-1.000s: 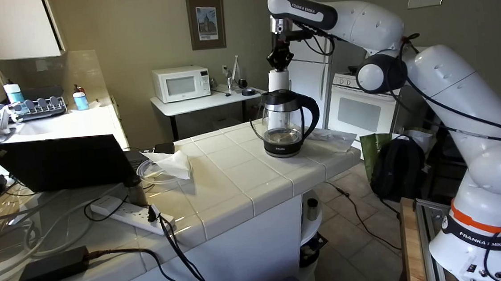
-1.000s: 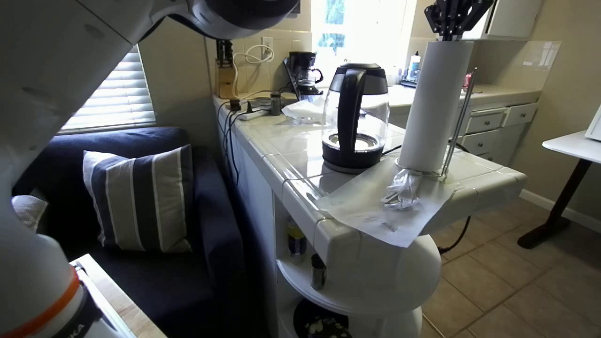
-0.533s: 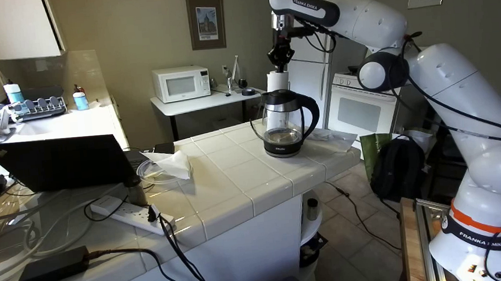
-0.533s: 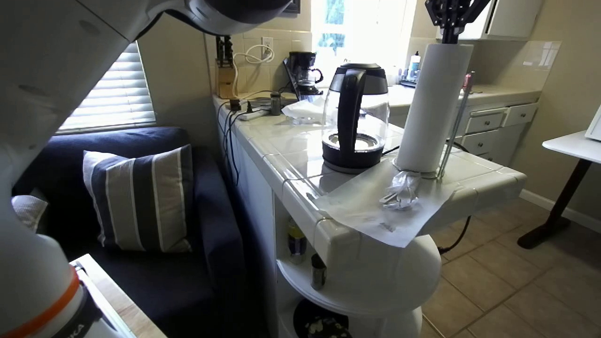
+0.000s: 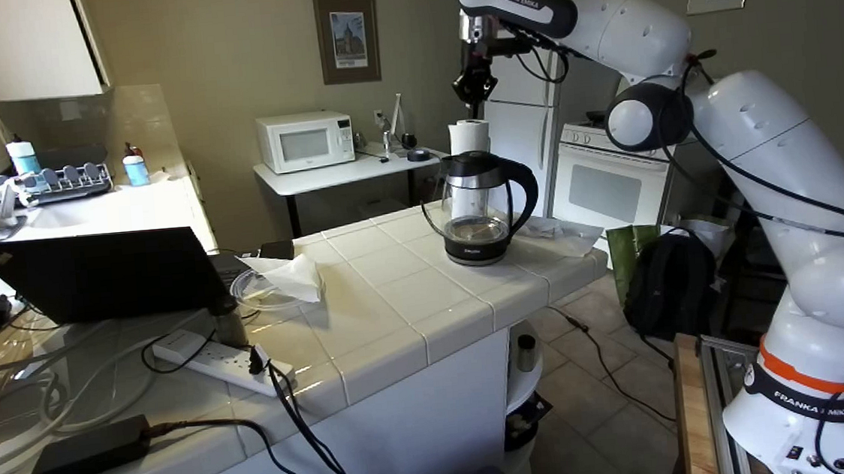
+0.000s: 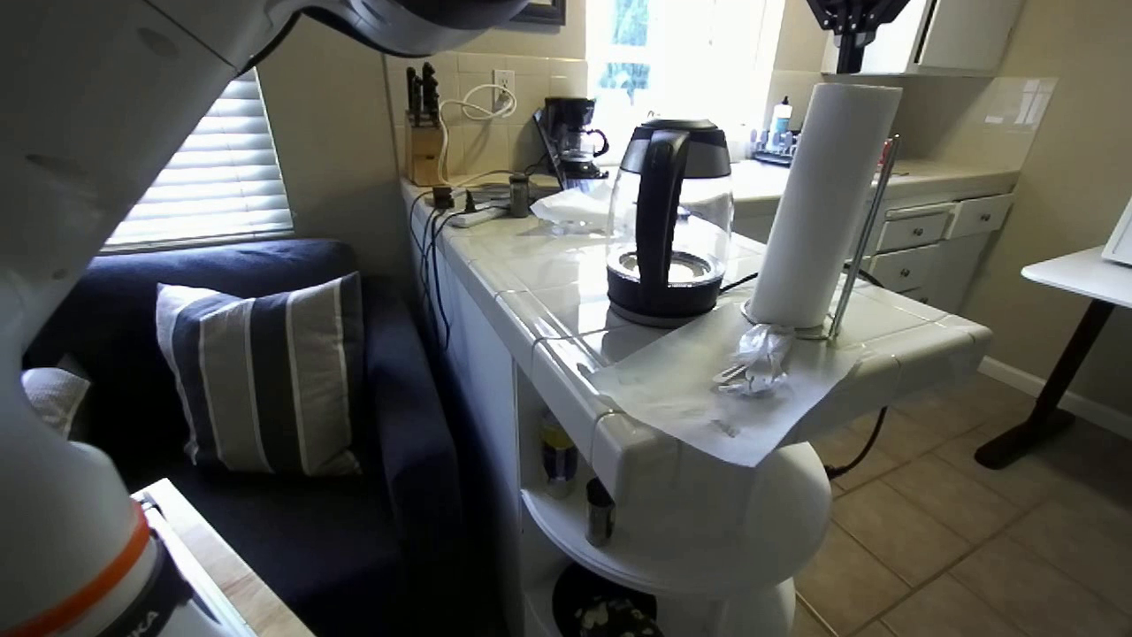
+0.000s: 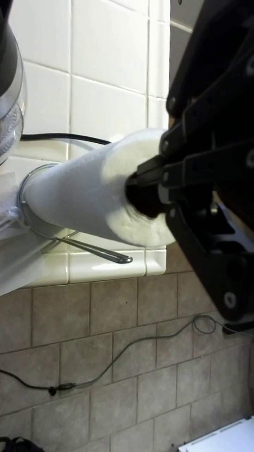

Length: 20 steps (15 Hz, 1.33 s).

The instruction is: Move the toilet paper roll and stand to the back right side of the counter.

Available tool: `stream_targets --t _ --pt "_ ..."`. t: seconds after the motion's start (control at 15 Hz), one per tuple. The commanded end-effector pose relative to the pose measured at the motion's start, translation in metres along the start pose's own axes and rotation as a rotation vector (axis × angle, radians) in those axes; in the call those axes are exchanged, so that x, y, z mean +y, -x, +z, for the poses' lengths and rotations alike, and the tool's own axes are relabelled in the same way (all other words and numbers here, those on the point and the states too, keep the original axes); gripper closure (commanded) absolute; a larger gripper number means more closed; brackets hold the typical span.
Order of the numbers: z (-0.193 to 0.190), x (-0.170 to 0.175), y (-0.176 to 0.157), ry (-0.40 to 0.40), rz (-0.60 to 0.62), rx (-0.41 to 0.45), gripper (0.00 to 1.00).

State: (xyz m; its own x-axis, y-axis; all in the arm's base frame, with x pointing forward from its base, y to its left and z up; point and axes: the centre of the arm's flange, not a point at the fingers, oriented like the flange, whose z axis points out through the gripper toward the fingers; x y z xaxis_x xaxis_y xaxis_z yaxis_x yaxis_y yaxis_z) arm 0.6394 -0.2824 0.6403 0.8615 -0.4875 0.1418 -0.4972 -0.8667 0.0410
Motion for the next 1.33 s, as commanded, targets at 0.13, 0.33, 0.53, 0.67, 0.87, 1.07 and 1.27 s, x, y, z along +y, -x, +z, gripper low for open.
stream_targets --t 0.13,0.33,0.53,0.67,0.87,1.07,1.27 --pt "-0.041 0.001 -0.002 -0.022 -0.024 0.004 1.0" --pt "-0.07 -0.014 0.021 -0.039 -0.063 0.018 0.76" --pt "-0.105 -0.037 0.052 -0.057 -0.102 0.03 0.58" --pt "-0.127 -0.056 0.074 -0.061 -0.1 0.02 0.44" --pt "-0.149 -0.081 0.105 -0.039 -0.089 -0.042 0.22" --pt "-0.15 -0.088 0.121 0.01 -0.06 -0.116 0.01" --pt "-0.147 -0.089 0.126 -0.019 -0.093 -0.087 0.01"
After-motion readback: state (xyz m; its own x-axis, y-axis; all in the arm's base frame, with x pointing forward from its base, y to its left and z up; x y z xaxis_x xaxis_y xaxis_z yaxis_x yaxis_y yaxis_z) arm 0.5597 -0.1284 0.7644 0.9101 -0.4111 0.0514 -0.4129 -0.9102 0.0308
